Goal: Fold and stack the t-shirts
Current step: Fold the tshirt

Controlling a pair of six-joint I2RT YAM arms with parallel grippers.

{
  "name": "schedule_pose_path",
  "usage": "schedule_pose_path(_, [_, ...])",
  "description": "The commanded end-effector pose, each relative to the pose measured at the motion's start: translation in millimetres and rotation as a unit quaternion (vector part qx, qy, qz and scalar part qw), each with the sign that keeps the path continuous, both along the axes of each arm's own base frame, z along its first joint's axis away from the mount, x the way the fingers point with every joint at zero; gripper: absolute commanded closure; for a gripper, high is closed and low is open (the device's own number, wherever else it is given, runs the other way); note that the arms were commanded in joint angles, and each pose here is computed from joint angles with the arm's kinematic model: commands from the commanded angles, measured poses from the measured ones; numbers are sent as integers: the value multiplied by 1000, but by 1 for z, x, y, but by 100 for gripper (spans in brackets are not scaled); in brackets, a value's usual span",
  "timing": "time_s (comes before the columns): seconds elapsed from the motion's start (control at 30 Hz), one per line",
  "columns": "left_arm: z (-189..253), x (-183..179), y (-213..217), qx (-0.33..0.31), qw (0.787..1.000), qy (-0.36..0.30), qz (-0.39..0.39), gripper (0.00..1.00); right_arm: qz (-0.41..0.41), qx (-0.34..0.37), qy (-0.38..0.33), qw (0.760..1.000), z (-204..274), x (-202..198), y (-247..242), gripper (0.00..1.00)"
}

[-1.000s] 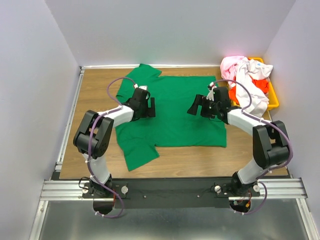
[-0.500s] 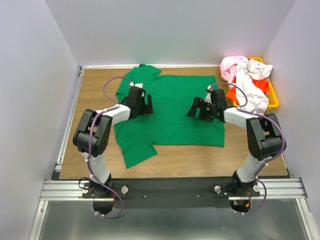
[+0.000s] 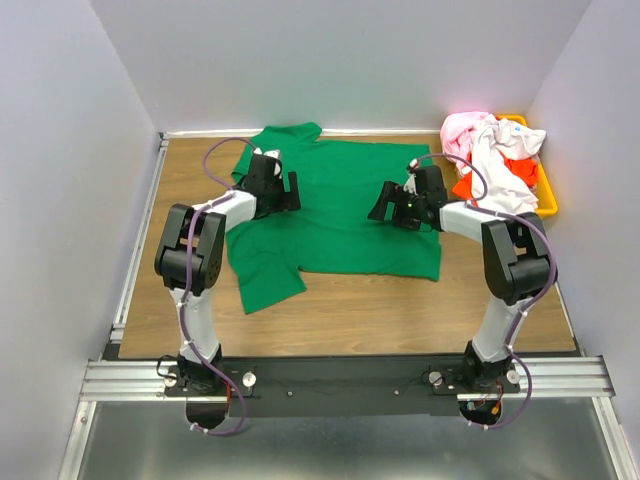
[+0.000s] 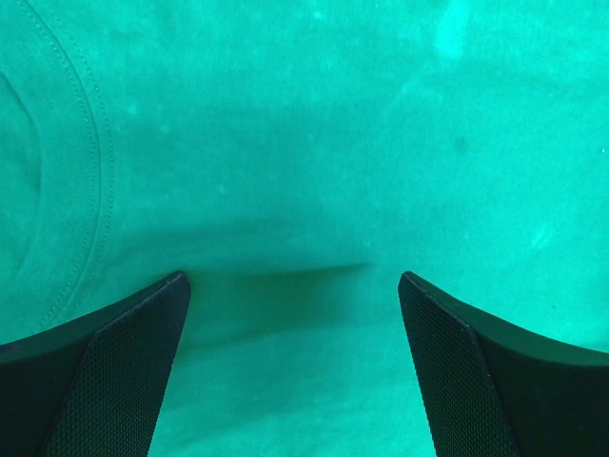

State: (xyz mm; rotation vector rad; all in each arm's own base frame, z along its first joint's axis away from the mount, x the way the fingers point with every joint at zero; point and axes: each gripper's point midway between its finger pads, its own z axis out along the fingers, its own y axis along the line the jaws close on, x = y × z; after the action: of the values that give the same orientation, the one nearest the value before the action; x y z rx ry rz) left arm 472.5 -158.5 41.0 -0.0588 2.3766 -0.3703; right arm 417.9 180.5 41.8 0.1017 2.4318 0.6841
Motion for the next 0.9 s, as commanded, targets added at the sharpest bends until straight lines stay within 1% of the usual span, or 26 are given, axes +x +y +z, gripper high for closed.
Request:
schedule_pose_path(0.0, [-11,2,4,1,999,31,-17,2,-7,-16,49,999,-26,-6,-1,0])
schedule_pose_path(0.17, [-10,16,8,-10,999,31,-20,2,-7,-16,55,998,-28,3,1,0])
schedule_pose_path(0.47, [-8,39,18,3,999,27,-21,2,2,-6,51,999,-23,23,11,0])
schedule_pose_path(0.6, [21,52,17,10,1000,-3,-15,2,13,-7,38,999,-14,32,14,0])
schedule_pose_path(0.63, [38,53,19,13,1000,-19,-11,2,17,-5,34,999,-10,33,16,0])
schedule_pose_path(0.67, [45,53,25,28,999,-27,4,2,20,-6,26,999,-4,37,16,0])
schedule_pose_path(0.7, [66,50,24,35,998,-43,9,2,25,-2,17,1000,5,39,18,0])
schedule_pose_path(0.73, [74,46,26,45,998,-50,18,2,27,0,12,1000,9,40,19,0])
schedule_pose_path(0.77, [73,37,36,67,996,-46,40,2,29,1,3,1000,16,43,19,0])
schedule_pose_path(0.8, [77,27,30,71,995,-48,43,2,31,4,-4,1000,23,45,21,0])
schedule_pose_path(0.83, [81,9,33,76,995,-48,51,2,32,6,-17,999,34,47,21,0])
schedule_pose_path(0.87, [100,8,32,73,993,-68,62,2,34,7,-23,999,40,47,22,0])
